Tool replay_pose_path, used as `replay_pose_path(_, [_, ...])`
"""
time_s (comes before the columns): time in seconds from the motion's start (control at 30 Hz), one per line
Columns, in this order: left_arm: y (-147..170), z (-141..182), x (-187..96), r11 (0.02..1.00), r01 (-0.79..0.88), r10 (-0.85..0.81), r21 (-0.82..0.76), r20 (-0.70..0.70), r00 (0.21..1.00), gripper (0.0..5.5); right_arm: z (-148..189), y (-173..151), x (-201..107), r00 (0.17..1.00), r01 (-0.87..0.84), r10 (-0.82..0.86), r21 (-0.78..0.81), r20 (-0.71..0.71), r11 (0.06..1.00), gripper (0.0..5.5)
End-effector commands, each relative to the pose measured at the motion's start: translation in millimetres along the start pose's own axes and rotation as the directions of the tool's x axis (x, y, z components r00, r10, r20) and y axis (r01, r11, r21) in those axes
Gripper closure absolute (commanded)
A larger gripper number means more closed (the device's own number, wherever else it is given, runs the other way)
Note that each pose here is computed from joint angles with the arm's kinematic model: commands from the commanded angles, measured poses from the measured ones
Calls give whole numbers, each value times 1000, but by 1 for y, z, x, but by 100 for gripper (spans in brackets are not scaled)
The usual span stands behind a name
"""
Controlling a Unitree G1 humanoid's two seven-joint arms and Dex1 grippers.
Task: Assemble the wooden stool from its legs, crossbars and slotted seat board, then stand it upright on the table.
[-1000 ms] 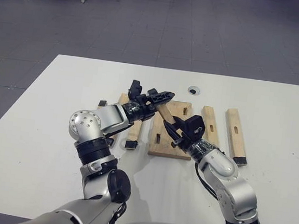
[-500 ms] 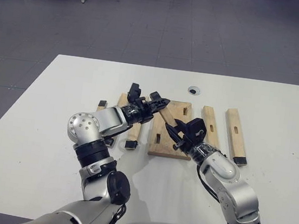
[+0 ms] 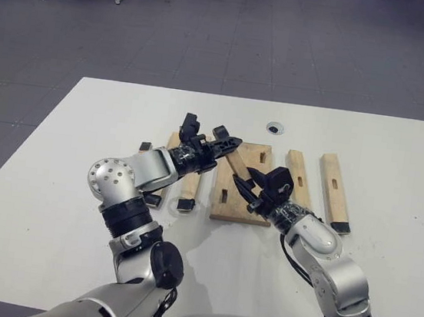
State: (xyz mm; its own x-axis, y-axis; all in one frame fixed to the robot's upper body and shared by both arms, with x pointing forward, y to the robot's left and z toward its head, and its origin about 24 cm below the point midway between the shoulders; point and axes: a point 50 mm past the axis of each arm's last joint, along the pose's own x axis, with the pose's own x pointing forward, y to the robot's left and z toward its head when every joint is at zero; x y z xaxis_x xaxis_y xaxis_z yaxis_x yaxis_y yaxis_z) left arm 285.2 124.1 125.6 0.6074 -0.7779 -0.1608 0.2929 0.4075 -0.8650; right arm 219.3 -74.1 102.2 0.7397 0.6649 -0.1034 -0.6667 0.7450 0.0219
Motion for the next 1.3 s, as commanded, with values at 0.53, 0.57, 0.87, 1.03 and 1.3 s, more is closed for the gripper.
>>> replay_pose_path(0.53, [28, 62, -73, 480, -795, 432, 369, 690, 581, 508, -21, -38, -28, 911, 402, -405, -47, -83, 914, 43])
replay_pose_path(0.57, [30, 63, -72, 465, -803, 423, 372, 704, 571, 508, -22, -38, -29, 906, 414, -416, -47, -82, 909, 43])
replay_pose_path(0.87, [73, 43, -55, 529, -736, 427, 423, 616, 662, 508, -22, -38, -26, 902, 425, -427, -44, -68, 904, 43])
replay_pose_path(1.03, [87, 35, -49, 529, -734, 434, 426, 608, 665, 508, -21, -39, -26, 904, 421, -423, -49, -67, 906, 43])
replay_pose_path(1.3, [112, 7, -48, 492, -765, 498, 415, 587, 639, 508, -18, -42, -25, 905, 418, -421, -57, -58, 907, 43])
